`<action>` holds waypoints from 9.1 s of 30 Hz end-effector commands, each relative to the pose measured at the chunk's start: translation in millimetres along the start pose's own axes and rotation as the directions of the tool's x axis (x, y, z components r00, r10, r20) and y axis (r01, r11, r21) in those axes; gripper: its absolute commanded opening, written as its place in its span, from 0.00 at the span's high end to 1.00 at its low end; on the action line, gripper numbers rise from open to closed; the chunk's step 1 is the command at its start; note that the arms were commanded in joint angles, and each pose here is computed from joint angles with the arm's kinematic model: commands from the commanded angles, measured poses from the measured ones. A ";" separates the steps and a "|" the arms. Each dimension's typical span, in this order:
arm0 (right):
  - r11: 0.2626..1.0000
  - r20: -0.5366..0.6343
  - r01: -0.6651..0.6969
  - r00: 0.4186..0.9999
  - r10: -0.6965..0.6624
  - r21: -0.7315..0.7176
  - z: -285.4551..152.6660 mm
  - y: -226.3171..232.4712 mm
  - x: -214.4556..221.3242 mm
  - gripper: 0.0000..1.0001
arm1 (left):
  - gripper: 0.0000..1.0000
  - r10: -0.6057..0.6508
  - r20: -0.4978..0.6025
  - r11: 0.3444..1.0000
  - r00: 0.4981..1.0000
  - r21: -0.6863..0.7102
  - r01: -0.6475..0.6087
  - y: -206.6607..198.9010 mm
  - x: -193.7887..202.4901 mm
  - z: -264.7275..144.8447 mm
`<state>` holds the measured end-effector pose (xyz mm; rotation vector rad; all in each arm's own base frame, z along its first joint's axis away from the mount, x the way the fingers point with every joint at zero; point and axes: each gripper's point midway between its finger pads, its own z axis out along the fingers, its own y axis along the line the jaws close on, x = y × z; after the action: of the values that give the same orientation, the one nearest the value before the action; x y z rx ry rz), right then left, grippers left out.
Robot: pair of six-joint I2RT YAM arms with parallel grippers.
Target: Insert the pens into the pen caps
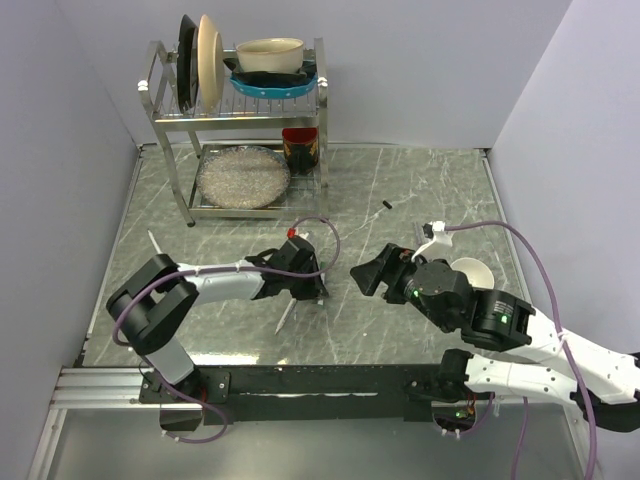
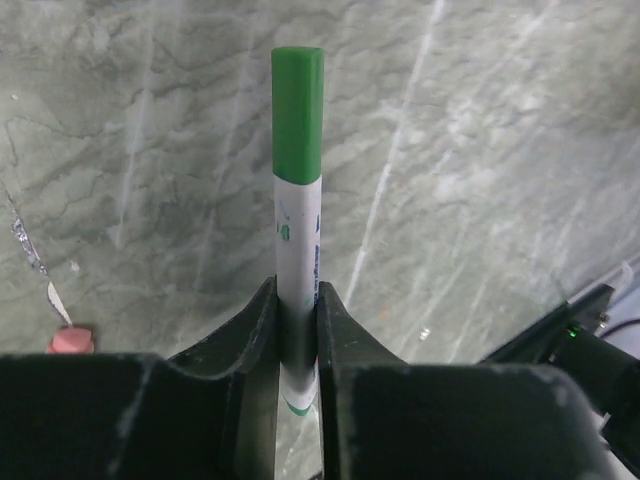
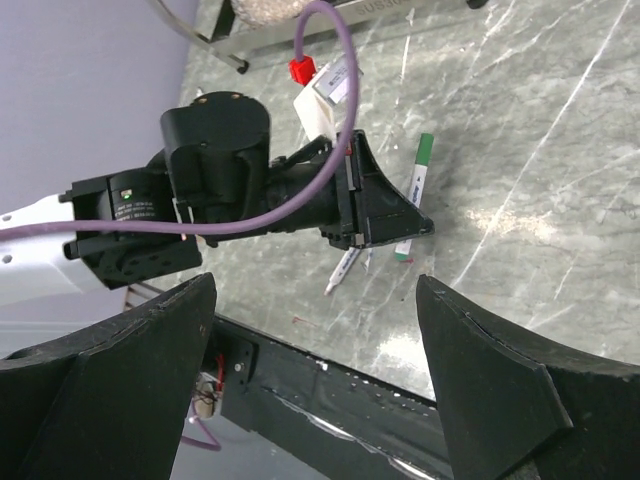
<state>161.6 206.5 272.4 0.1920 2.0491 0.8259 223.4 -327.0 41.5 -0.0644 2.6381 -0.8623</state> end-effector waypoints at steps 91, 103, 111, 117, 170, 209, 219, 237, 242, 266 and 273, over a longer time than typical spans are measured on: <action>0.661 0.053 0.645 0.730 -0.682 -0.383 132.5 57.2 59.8 0.27 | 0.20 -0.151 0.692 0.889 0.706 -0.217 0.403 98.2 -65.8 -240.0; 0.706 0.269 0.570 0.822 -0.502 -0.421 55.5 63.9 12.2 0.28 | 0.35 -0.462 0.620 0.757 0.634 -0.097 0.647 158.1 -66.0 -167.1; 0.702 0.275 0.569 0.822 -0.499 -0.427 49.2 66.5 8.9 0.29 | 0.33 -0.540 0.634 0.637 0.553 -0.122 0.761 175.7 -58.9 -152.1; 0.704 0.271 0.562 0.827 -0.493 -0.435 48.5 65.6 11.1 0.30 | 0.60 -0.509 0.657 0.614 0.556 -0.174 0.769 190.7 -63.2 -140.6; 0.724 0.298 0.552 0.833 -0.466 -0.413 21.9 64.7 -11.1 0.30 | 0.48 -0.701 0.614 0.317 0.364 -0.188 0.929 179.6 -30.4 -158.4; 0.844 -0.101 0.241 0.940 -0.326 -0.480 54.2 76.5 50.0 0.24 | 0.99 -0.591 0.549 0.542 0.591 -0.273 0.795 173.3 -51.8 -138.5; 0.838 -0.274 0.089 0.922 -0.274 -0.538 80.8 98.4 89.6 0.20 | 0.99 -0.472 0.343 0.877 0.812 0.278 0.392 35.9 -76.5 -176.2; 0.837 -0.354 0.043 0.894 -0.276 -0.545 113.9 115.3 111.2 0.41 | 0.99 -0.385 0.266 0.819 0.884 0.540 0.195 -22.1 -54.5 -212.5; 0.812 -0.361 -0.019 0.902 -0.238 -0.583 106.8 125.4 110.1 0.57 | 0.99 -0.348 0.271 0.804 0.898 0.579 0.136 -31.6 -51.9 -221.0; 0.880 -0.237 0.053 0.954 -0.184 -0.472 81.6 91.7 74.1 1.00 | 0.33 -0.587 0.724 0.629 0.362 0.125 0.768 115.1 -127.8 -251.9; 0.871 -0.215 0.104 0.949 -0.232 -0.480 66.8 91.8 63.7 1.00 | 0.35 -0.456 0.890 0.271 0.023 0.114 0.956 221.8 -102.4 -288.4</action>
<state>160.8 343.3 236.1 -0.3580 2.0683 1.2769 272.4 -29.3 178.3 -1.6098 1.7592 -0.3589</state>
